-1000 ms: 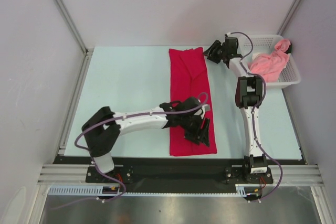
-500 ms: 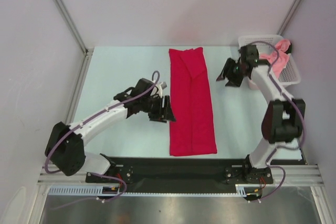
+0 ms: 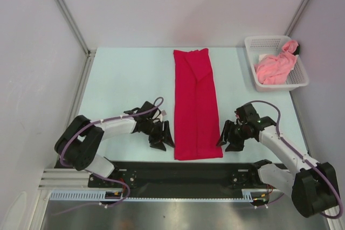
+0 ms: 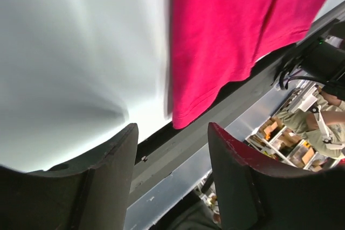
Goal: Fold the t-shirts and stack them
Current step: Fold the tshirt
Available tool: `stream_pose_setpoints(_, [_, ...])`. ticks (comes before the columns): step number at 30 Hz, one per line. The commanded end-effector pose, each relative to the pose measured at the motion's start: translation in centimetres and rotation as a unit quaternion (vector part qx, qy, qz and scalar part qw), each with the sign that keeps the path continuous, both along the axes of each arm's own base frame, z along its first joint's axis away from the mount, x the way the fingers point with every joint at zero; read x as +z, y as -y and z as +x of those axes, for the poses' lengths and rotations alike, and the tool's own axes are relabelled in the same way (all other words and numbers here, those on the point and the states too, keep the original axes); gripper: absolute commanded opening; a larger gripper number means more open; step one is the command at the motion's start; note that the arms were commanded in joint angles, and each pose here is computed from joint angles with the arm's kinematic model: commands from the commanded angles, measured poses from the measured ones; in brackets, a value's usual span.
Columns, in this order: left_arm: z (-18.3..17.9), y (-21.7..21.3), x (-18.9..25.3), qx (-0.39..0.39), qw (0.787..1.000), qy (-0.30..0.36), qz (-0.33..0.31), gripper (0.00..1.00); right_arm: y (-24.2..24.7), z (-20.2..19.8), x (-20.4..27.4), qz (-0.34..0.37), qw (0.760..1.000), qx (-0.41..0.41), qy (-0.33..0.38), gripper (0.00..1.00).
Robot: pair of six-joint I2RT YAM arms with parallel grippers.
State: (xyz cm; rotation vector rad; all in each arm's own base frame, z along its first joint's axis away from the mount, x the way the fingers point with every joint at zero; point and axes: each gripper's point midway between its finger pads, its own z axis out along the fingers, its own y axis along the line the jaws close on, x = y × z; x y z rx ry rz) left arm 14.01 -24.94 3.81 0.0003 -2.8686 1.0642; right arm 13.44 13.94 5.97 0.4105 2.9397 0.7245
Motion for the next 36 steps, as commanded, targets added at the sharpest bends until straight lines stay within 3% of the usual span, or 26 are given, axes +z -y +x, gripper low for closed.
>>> stream_pose_setpoints(1, [-0.4,1.5,1.1,-0.002,0.999,0.005,-0.034,0.59,0.2,0.0,-0.2,0.000,1.000,-0.023,0.011,0.57])
stream_pose_setpoints(5, [-1.7,1.3,0.0,0.004,1.000,-0.015,-0.007,0.46,0.0,-0.8,-1.7,0.011,0.999,-0.040,-0.010,0.52])
stream_pose_setpoints(17, [-2.7,2.3,-2.2,-0.025,0.999,-0.035,0.006,0.53,1.2,-0.8,-3.8,-0.018,0.998,-0.052,0.009,0.47])
stream_pose_setpoints(25, [-3.8,2.5,-3.4,-0.032,0.998,-0.046,-0.002,0.41,1.0,-0.6,-4.0,-0.012,0.999,-0.047,0.005,0.44])
stream_pose_setpoints(32, [-4.0,2.3,-3.8,-0.020,0.999,-0.047,-0.004,0.27,0.6,-1.0,-4.4,-0.003,0.999,-0.043,-0.007,0.36])
stream_pose_setpoints(34, [-3.7,2.5,-3.4,-0.020,0.999,-0.035,-0.006,0.21,0.3,-0.8,-4.3,0.008,0.999,-0.041,0.001,0.32])
stream_pose_setpoints(36, [-3.3,2.6,-3.1,-0.022,0.999,-0.026,-0.008,0.12,-0.1,-0.9,-4.2,0.022,0.999,-0.040,0.000,0.18])
